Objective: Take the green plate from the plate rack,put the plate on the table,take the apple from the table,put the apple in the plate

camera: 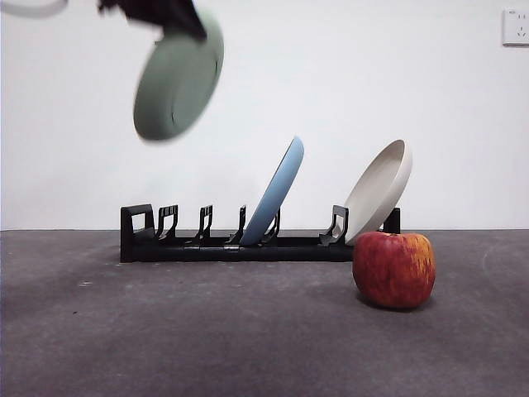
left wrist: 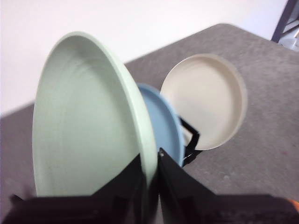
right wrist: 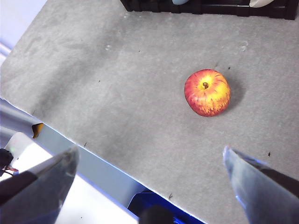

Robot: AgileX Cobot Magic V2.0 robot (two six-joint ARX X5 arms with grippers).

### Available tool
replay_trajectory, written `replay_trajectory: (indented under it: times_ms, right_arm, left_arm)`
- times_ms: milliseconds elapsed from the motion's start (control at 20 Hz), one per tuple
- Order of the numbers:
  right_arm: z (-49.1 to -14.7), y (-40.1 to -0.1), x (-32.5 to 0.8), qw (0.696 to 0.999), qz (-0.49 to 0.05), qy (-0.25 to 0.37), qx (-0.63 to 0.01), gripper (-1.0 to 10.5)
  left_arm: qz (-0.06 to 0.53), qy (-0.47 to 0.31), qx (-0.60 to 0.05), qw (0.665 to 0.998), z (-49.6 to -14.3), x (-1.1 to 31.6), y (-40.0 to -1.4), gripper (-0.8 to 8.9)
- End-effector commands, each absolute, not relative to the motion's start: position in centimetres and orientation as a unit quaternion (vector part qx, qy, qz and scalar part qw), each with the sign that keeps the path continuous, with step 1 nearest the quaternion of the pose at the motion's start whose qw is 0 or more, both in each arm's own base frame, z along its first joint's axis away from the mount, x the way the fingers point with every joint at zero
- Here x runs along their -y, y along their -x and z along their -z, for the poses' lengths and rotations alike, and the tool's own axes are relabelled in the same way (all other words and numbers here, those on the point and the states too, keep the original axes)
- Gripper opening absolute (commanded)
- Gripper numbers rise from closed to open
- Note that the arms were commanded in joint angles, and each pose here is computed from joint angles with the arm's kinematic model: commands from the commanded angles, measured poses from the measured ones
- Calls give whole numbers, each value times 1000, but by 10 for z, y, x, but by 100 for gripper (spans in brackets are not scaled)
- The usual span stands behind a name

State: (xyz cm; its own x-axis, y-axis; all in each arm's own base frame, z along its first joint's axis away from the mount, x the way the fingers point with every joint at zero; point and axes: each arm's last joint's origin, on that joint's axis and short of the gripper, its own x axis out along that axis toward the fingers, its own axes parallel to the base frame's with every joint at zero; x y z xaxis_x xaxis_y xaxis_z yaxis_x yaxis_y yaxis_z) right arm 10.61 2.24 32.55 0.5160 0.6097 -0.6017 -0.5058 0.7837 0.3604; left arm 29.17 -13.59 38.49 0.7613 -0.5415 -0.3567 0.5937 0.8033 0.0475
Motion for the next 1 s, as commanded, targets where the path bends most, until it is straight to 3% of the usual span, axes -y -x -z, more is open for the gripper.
replay_trajectory:
  times_ms: [50, 200, 350, 600, 1000]
  right_arm:
    - [-326, -106, -23, 868, -324, -67, -369, 691]
    - [-326, -106, -23, 869, -324, -67, -369, 691]
    - [-326, -106, -23, 868, -325, -68, -369, 691]
    - [-326, -106, -23, 868, -327, -68, -368, 691]
    - [-326, -106, -23, 866, -327, -69, -371, 691]
  left_arm:
    - [298, -161, -144, 930, -399, 145, -260, -6]
    - [292, -231, -176, 911, -400, 161, -221, -6]
    - [292, -303, -226, 879, -379, 180, -199, -5]
    - [295, -374, -260, 840, -304, 206, -176, -5]
    - [338, -422, -241, 806, -189, 223, -161, -6]
